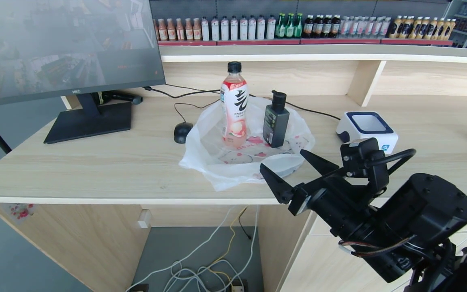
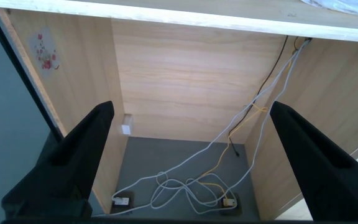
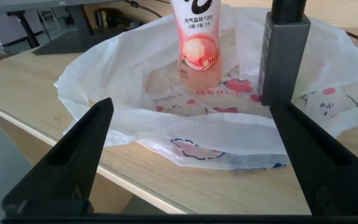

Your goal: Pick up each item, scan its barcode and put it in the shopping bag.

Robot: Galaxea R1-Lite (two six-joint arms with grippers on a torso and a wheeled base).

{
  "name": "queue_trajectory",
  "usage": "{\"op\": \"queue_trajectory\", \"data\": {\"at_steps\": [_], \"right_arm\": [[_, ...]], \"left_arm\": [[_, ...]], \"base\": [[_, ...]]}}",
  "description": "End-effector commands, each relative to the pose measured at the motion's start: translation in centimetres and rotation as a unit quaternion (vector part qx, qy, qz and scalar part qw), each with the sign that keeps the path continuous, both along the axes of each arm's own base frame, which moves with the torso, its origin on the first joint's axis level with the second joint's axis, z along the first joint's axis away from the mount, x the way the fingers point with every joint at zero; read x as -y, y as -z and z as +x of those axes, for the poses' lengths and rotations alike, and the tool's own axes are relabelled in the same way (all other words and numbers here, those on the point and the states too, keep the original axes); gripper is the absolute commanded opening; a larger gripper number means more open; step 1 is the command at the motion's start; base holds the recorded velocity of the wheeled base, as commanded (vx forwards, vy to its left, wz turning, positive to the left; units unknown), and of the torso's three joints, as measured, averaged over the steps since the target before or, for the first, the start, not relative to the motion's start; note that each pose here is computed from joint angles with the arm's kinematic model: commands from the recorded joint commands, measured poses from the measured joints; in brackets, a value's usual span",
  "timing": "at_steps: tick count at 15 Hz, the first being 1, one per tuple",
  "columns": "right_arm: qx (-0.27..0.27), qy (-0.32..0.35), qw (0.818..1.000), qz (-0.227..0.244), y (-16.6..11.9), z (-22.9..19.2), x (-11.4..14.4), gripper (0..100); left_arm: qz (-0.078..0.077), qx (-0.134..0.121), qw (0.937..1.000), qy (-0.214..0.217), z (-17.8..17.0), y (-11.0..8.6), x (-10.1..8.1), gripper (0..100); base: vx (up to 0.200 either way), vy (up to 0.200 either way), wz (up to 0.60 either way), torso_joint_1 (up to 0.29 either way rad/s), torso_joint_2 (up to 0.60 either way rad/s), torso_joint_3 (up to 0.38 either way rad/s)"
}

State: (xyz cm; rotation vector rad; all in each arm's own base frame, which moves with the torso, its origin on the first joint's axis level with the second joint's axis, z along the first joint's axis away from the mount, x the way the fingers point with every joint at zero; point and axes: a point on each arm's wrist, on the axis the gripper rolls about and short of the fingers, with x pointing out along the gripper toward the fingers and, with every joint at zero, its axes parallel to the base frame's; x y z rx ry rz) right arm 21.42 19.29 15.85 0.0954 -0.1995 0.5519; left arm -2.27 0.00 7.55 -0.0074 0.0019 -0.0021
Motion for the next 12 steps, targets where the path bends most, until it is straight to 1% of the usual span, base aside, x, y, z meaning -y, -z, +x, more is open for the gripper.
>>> {"op": "queue_trajectory", "data": {"at_steps": [1,6,12], "right_arm": [[0.001,0.000,1.000,0.000,0.05,0.10,-0.11,100],[-0.009,-0.006,1.000,-0.009,0.86,0.31,-0.74,100],[-0.008,-0.007,1.000,-0.008,0.74,0.15,-0.72,100]], "left_arm": [[0.000,0.000,1.0000,0.000,0.00,0.00,0.00,100],[0.001,0.000,1.0000,0.000,0.00,0.00,0.00,100],[0.001,0.000,1.0000,0.000,0.00,0.00,0.00,100]], "base": [[0.000,0.000,0.00,0.000,0.00,0.000],[0.000,0.000,0.00,0.000,0.00,0.000],[0.000,-0.200,0.00,0.005,0.00,0.002]]}}
